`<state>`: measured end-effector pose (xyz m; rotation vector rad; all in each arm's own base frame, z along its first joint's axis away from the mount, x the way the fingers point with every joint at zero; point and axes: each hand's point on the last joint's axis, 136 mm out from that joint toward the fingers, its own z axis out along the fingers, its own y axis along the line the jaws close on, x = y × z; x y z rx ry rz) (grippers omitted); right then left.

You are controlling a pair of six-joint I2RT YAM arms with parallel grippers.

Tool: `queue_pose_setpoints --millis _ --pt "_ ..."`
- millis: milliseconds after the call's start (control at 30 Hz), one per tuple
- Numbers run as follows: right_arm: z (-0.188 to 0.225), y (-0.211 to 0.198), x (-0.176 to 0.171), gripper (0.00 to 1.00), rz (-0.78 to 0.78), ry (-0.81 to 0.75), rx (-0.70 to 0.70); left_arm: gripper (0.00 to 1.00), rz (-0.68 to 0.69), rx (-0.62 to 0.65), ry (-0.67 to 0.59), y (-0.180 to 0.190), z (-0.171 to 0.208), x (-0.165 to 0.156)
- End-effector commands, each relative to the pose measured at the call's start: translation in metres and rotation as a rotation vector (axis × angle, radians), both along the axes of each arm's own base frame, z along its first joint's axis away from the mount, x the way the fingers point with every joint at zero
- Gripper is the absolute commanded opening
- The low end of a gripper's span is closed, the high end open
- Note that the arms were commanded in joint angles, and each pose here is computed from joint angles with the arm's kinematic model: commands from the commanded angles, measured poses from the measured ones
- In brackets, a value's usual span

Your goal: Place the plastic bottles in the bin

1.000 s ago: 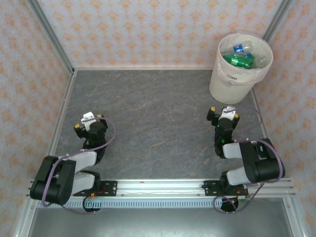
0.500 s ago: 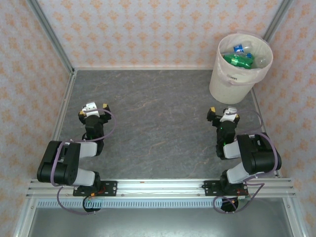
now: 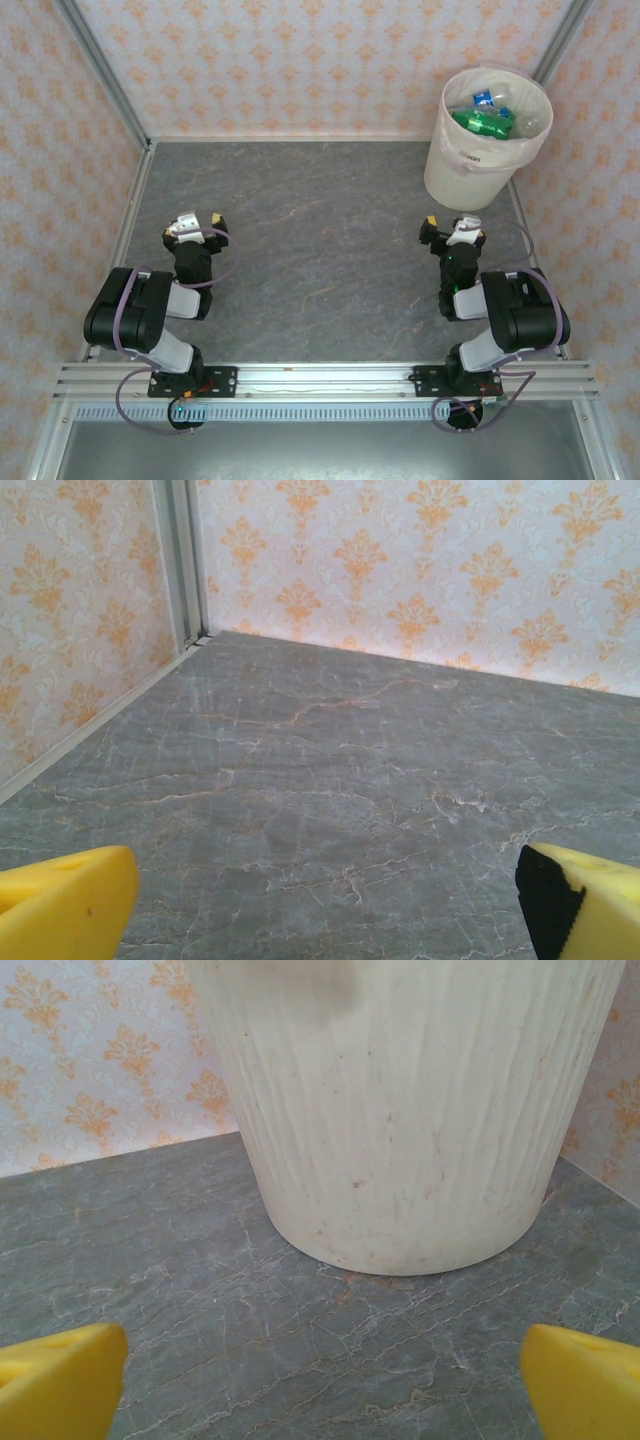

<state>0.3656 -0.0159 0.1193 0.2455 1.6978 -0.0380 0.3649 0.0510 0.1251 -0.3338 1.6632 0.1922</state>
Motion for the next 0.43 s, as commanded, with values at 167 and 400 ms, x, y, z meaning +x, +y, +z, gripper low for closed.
queue_pose_setpoints --millis 167,400 --pt "0.008 0.0 0.005 1.0 0.001 -0.025 0.012 1.0 -0.014 0.009 -0.045 -0.001 0.01 0.0" --pt "0.006 0.0 0.006 1.0 0.003 -0.019 0.015 1.0 -0.081 0.025 -0.037 -0.012 0.01 0.003"
